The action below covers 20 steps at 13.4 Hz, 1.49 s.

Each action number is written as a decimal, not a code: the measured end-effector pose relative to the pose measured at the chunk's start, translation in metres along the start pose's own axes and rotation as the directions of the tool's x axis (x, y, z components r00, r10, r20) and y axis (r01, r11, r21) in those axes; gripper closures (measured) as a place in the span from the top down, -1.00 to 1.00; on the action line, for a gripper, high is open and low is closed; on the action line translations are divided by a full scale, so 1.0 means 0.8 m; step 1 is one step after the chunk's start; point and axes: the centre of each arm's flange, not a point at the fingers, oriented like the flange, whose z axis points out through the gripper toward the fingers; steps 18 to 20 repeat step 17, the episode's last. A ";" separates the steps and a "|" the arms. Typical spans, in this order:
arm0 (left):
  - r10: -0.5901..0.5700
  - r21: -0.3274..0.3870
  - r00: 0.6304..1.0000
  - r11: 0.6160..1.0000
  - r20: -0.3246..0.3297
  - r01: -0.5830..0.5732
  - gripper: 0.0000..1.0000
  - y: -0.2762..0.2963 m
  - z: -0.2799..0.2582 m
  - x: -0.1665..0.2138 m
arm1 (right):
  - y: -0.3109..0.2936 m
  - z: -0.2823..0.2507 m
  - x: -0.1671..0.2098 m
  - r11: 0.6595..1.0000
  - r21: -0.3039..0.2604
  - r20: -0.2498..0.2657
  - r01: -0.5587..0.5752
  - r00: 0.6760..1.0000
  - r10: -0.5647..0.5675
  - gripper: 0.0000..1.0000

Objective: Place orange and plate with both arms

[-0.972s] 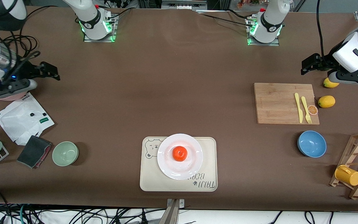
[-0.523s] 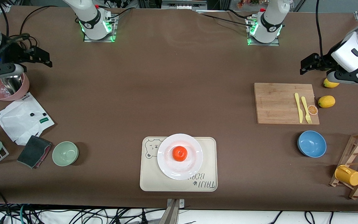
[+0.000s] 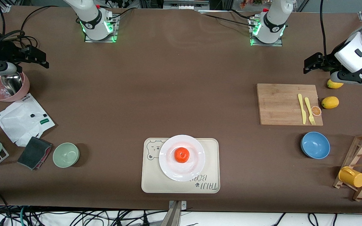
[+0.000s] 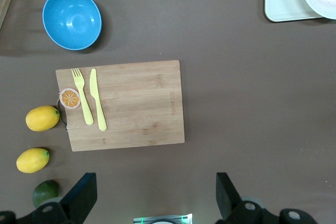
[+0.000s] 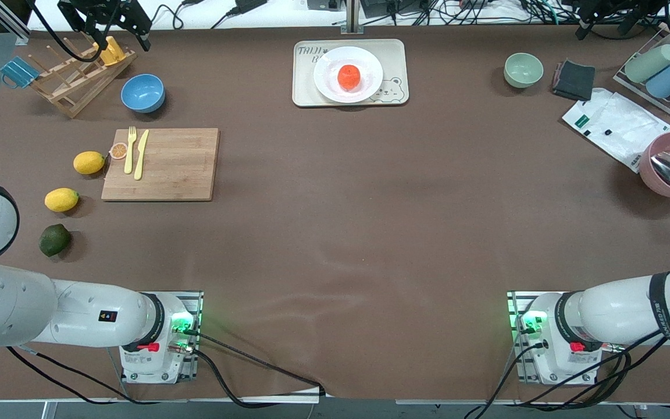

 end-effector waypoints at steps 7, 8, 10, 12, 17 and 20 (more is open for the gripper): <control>-0.002 0.000 1.000 1.000 0.000 0.002 1.00 -0.002 0.000 0.000 | -0.007 0.008 0.016 0.999 -0.041 -0.031 0.018 0.999 -0.020 1.00; -0.002 0.000 1.000 1.000 0.000 0.002 1.00 -0.001 0.000 0.000 | -0.007 0.007 0.016 0.999 -0.042 -0.031 0.018 0.999 -0.020 1.00; -0.002 0.000 1.000 1.000 0.000 0.002 1.00 -0.001 0.000 0.000 | -0.007 0.007 0.016 0.999 -0.043 -0.032 0.018 0.999 -0.019 1.00; -0.002 0.000 1.000 1.000 -0.002 0.002 1.00 -0.001 -0.001 0.000 | -0.007 0.007 0.016 0.999 -0.044 -0.032 0.018 0.999 -0.019 1.00; -0.003 0.018 1.000 1.000 -0.010 0.003 1.00 -0.004 -0.006 0.000 | -0.006 0.007 0.016 0.999 -0.046 -0.031 0.018 0.999 -0.019 1.00; -0.003 0.018 1.000 1.000 -0.010 0.003 1.00 -0.004 -0.006 0.000 | -0.006 0.007 0.016 0.999 -0.046 -0.031 0.018 0.999 -0.019 1.00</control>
